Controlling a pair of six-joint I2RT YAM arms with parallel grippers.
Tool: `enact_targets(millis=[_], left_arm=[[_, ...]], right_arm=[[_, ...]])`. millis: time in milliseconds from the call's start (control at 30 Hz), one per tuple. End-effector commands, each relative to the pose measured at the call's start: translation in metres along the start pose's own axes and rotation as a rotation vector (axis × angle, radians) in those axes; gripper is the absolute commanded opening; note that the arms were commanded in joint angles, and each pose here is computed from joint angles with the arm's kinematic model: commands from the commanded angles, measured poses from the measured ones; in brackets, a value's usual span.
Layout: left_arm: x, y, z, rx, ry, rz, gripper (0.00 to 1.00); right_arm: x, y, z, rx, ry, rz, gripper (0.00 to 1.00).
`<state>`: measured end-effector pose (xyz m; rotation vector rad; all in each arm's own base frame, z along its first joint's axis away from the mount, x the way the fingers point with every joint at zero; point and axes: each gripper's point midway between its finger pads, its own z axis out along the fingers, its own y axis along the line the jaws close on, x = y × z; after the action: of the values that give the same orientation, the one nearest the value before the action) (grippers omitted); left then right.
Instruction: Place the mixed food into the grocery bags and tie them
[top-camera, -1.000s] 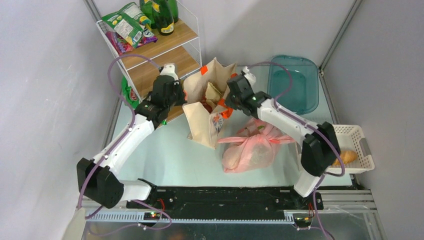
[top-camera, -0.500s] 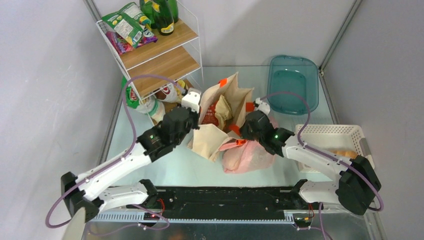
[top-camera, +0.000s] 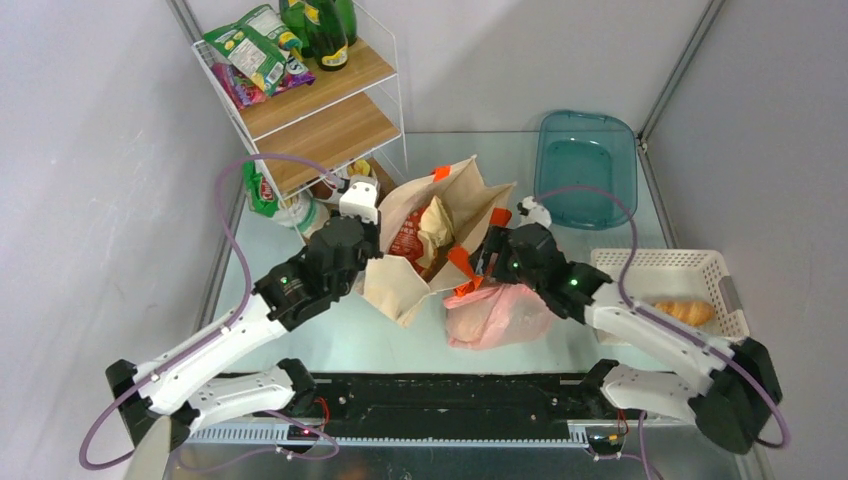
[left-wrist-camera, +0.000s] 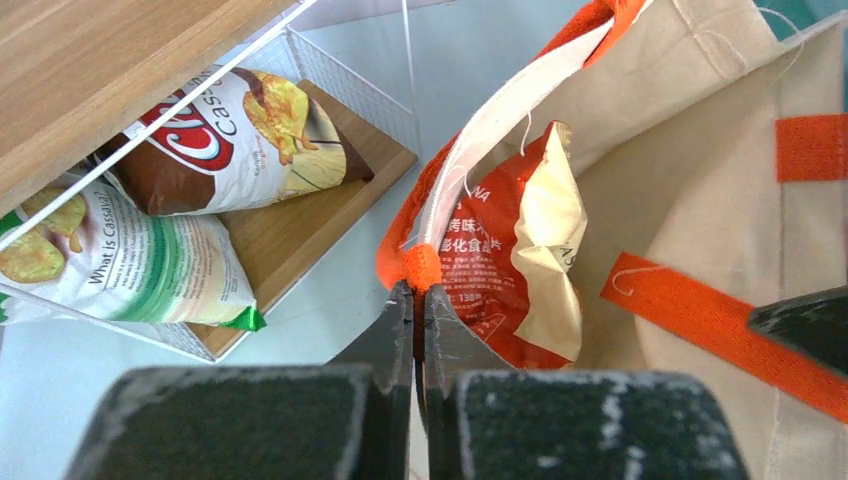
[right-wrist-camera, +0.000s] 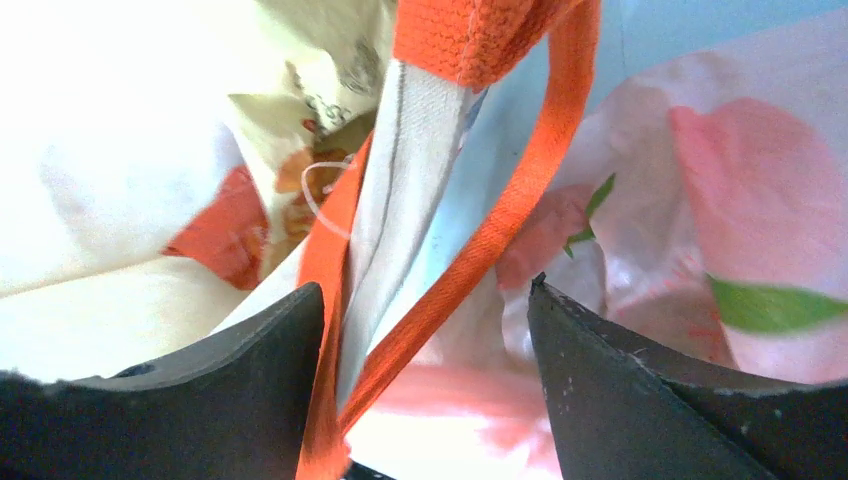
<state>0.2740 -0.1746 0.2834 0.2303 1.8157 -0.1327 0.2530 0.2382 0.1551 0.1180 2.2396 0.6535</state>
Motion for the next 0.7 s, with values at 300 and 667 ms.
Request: enact_targets(millis=[300,667], left_arm=[[-0.023,-0.020,-0.019,0.174,-0.122,-0.081,0.00],[-0.024,-0.028,-0.025,0.224,-0.142,-0.084,0.00]], right_arm=[[-0.012,-0.079,-0.101,0.409,-0.015,0.469,0.99],[0.008,-0.073,-0.054,0.398,0.118,0.700,0.99]])
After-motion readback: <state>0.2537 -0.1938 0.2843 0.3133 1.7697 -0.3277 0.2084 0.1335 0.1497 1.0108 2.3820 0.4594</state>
